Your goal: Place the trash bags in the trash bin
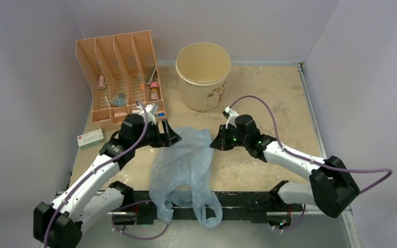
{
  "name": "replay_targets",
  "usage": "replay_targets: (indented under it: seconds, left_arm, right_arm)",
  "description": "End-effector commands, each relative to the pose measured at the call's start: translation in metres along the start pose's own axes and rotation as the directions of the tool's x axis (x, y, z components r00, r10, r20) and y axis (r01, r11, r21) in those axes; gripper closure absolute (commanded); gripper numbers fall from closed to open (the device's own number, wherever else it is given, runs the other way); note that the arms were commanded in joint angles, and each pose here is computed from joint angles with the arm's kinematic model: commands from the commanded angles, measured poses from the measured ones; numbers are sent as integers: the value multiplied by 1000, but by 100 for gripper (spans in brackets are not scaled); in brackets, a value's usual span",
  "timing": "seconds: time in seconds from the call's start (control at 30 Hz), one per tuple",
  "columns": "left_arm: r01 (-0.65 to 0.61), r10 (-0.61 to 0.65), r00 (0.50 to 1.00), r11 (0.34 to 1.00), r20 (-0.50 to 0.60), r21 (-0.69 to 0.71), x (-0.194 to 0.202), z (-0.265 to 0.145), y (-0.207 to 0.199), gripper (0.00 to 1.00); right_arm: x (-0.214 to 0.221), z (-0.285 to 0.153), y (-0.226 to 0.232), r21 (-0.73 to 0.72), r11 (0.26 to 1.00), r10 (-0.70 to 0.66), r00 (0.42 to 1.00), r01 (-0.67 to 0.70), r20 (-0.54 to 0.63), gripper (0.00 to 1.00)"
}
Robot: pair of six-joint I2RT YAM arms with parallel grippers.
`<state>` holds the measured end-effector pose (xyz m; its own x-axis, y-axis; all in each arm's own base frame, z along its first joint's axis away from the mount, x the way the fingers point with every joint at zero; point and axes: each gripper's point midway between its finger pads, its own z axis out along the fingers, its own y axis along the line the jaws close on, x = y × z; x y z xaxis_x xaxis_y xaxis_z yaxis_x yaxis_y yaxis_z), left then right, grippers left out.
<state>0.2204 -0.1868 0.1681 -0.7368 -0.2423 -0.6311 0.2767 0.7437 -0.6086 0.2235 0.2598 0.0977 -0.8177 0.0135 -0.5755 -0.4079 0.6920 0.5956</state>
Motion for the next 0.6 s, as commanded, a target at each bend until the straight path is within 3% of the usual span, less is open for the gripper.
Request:
replay_targets:
  seconds: [0.0, 0.1, 0.17, 0.37, 0.57]
  left_arm:
    - [-15, 17, 997, 999, -73, 35, 11, 16, 2, 22]
    - [14, -7, 995, 997, -103, 70, 23, 28, 5, 23]
    - [31, -25, 994, 998, -103, 56, 25, 34, 10, 23]
    - [42, -31, 995, 993, -100, 112, 25, 43, 4, 22]
    - [75, -63, 993, 990, -101, 118, 36, 43, 9, 26]
  right_arm:
    - [-12, -7, 39, -144, 989, -13, 997, 24, 81, 87]
    - [-7, -20, 85, -350, 935, -32, 996, 59, 83, 83]
    - [-1, -23, 104, -411, 908, -56, 996, 82, 76, 83]
    - [28, 3, 119, -433, 899, -88, 996, 71, -20, 80]
    - [42, 27, 131, -399, 915, -78, 996, 54, -45, 76]
